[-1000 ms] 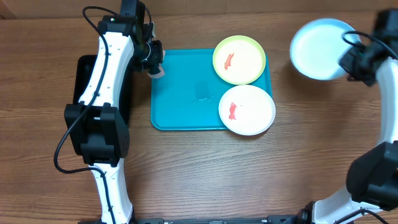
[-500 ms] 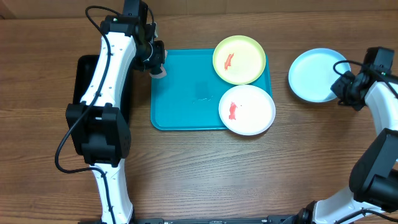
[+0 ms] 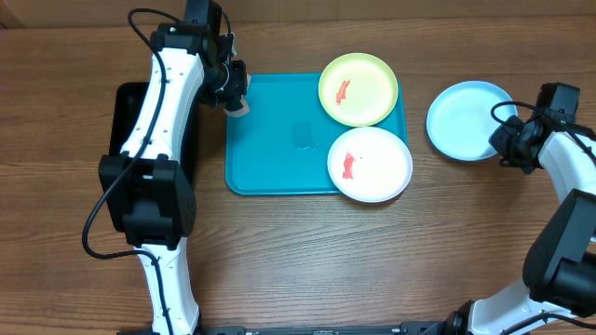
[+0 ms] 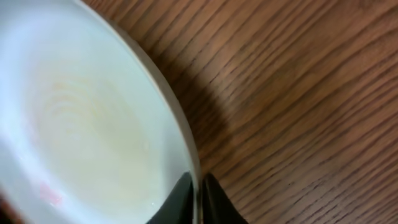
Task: Clean dirty plates on tray and stack at the side
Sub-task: 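Release the light blue plate with right gripper and lift away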
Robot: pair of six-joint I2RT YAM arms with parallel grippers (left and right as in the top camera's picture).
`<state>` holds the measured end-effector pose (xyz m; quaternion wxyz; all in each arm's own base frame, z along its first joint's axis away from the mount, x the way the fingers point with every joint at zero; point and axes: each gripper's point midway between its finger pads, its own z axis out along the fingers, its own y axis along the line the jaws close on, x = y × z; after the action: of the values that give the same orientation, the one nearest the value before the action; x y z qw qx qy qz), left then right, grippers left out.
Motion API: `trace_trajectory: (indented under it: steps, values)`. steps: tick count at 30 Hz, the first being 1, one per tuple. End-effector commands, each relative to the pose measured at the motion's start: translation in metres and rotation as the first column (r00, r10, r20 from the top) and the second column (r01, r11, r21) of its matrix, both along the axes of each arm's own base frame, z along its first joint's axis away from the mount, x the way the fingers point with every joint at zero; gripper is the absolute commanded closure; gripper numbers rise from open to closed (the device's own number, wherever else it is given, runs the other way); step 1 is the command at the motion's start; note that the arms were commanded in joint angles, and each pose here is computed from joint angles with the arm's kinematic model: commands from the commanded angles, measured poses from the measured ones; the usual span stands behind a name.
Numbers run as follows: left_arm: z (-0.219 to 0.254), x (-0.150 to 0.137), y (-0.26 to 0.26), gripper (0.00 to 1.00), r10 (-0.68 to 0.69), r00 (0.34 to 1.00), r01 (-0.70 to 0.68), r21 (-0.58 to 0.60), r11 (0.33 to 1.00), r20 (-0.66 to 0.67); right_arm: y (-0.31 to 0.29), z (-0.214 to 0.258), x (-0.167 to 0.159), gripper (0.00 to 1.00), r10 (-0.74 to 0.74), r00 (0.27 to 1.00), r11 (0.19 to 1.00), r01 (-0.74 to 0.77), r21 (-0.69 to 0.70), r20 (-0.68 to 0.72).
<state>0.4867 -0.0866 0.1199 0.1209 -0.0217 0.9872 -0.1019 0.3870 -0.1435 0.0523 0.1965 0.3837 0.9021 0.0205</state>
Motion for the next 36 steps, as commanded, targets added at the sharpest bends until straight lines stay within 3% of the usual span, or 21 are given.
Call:
trace_trajectory:
  steps: [1, 4, 6, 11, 17, 25, 36]
  values:
    - [0.006, 0.003, -0.002, 0.96, 0.010, 1.000, -0.010, 0.007, 1.000, 0.019, 0.005, -0.008, -0.001, 0.74, 0.019, 1.000, 1.000, -0.019, 0.021, -0.017]
    - [0.006, 0.003, -0.002, 0.96, 0.008, 1.000, -0.008, 0.006, 1.000, 0.020, 0.007, -0.009, -0.005, 0.53, 0.023, 0.999, 0.999, -0.022, 0.034, -0.032]
    - [0.006, 0.003, -0.003, 0.96, 0.008, 1.000, -0.008, 0.006, 1.000, 0.021, 0.012, -0.005, -0.007, 0.48, 0.031, 0.998, 0.998, -0.029, 0.062, -0.047]
    - [0.006, 0.002, -0.004, 0.96, 0.005, 1.000, -0.005, 0.007, 1.000, 0.020, 0.029, 0.037, -0.003, 0.48, 0.099, 0.994, 0.984, -0.091, 0.152, -0.043]
    - [0.006, 0.002, -0.008, 0.96, -0.004, 1.000, 0.004, 0.010, 1.000, 0.021, 0.042, 0.071, -0.002, 0.46, 0.191, 0.981, 0.971, -0.183, 0.156, -0.035]
    - [0.006, 0.001, -0.014, 0.96, -0.016, 1.000, 0.015, 0.013, 1.000, 0.024, 0.047, 0.049, 0.009, 0.43, 0.214, 0.977, 0.969, -0.212, 0.129, -0.001]
    - [0.006, 0.001, -0.016, 0.96, -0.021, 1.000, 0.020, 0.013, 1.000, 0.024, 0.045, -0.007, 0.025, 0.49, 0.217, 0.975, 0.969, -0.221, 0.108, 0.040]
